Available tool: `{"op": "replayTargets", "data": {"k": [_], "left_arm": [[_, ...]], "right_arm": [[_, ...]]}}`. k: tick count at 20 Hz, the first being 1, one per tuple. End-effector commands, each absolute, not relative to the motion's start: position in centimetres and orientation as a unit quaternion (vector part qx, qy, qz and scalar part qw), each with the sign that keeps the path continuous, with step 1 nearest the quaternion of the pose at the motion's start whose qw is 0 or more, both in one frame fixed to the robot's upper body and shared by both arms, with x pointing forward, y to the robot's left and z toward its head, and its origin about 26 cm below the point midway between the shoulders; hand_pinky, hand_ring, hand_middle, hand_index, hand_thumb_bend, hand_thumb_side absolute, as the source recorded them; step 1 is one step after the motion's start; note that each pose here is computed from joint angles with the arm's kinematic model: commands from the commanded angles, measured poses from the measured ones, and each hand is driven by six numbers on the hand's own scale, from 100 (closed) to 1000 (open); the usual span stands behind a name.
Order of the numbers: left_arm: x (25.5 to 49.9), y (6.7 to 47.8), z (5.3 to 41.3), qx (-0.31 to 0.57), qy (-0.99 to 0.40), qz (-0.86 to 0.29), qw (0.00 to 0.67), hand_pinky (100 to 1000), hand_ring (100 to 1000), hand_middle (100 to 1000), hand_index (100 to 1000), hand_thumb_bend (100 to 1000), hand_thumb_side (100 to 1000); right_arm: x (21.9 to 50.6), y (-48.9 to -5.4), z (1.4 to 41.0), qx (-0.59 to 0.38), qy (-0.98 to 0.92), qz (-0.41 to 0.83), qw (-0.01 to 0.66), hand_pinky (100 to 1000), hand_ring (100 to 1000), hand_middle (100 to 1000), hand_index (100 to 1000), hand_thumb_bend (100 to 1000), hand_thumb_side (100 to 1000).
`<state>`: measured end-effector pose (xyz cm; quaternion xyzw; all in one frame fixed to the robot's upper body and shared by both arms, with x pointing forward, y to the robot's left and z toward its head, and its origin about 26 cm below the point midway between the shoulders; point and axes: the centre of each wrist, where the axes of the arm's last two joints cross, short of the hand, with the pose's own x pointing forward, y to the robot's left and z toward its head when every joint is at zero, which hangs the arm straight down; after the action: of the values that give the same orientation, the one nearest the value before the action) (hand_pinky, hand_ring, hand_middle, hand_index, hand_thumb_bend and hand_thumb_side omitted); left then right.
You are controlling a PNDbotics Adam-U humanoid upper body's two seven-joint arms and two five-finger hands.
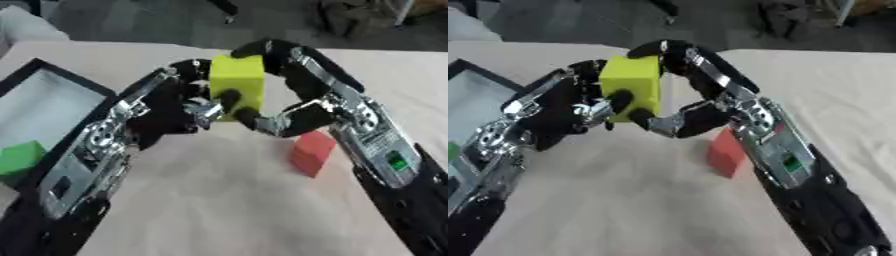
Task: Pick up the objects with one hand, pass them to the other hand, and then place them into the box on the other side of the table.
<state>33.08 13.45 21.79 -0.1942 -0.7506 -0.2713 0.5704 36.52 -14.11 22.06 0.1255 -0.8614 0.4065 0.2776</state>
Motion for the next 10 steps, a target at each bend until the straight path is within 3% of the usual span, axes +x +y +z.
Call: {"op": "replayTargets", "data": {"k": [1,10], "left_arm": [[33.7,15.0,23.0,-0.161,-0.771,-0.249,0.563,329,489,254,236,100,198],[34.1,16.7,22.7,-0.164,-0.770,-0.225,0.574,311,459,184,190,100,162]], "right_arm": [[36.4,-14.9,22.7,0.106,-0.864,0.414,0.265,780,694,499,806,100,281],[36.9,-16.9,23.5,0.072,-0.881,0.390,0.260,813,793,572,835,100,307]]}}
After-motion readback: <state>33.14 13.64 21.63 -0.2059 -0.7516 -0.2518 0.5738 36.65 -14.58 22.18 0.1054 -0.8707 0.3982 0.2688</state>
